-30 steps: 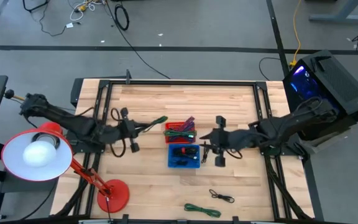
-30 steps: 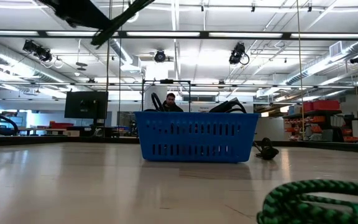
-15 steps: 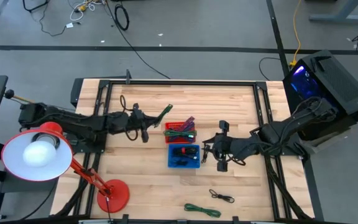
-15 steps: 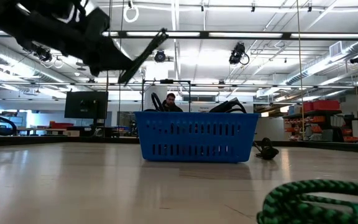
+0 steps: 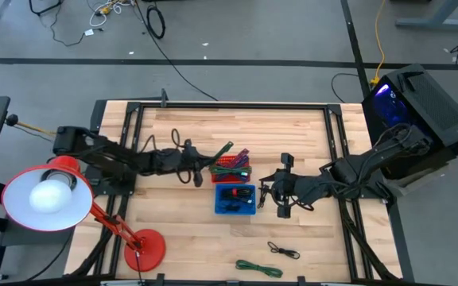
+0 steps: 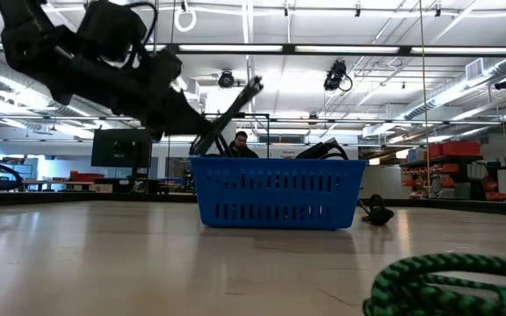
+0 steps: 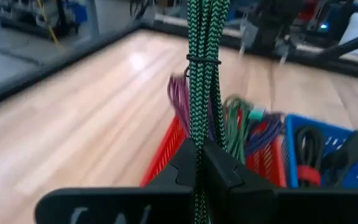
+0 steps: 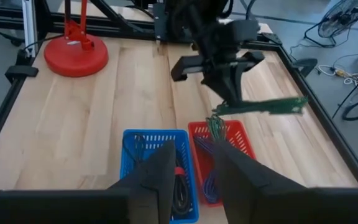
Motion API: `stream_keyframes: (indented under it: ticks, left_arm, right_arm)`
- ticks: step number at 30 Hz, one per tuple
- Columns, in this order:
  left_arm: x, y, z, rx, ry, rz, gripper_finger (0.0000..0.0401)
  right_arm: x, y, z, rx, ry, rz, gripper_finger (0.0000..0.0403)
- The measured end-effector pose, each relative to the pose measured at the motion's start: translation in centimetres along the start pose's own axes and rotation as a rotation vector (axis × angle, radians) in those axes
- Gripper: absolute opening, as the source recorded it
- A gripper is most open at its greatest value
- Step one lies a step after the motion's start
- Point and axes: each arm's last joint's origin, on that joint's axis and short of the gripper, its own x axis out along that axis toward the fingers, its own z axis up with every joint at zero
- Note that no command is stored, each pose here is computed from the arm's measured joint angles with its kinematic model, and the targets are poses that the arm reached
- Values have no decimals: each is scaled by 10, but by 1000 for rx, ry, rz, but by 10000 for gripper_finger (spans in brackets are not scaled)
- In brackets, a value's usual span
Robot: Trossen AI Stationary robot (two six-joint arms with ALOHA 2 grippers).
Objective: Pick & Place USB Port
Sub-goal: Put the green charger cable into the red bin
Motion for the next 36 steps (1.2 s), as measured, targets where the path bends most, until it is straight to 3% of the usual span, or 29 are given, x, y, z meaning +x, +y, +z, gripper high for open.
stream_keyframes:
  ticks: [9, 21, 26, 36]
  left_arm:
    - [12, -1, -12, -36, -27, -5, 9]
    - [21, -7, 5, -28, -90, -31, 9]
    - [22, -8, 6, -17, -76, -34, 9]
    - [23, -7, 0, -28, -26, -7, 9]
  right_arm:
    - [0, 0, 0, -17, 2, 0, 112]
    - [6, 1, -9, -32, 11, -18, 112]
    - [12, 2, -19, -41, 33, -32, 112]
    - [10, 3, -14, -66, -9, -25, 112]
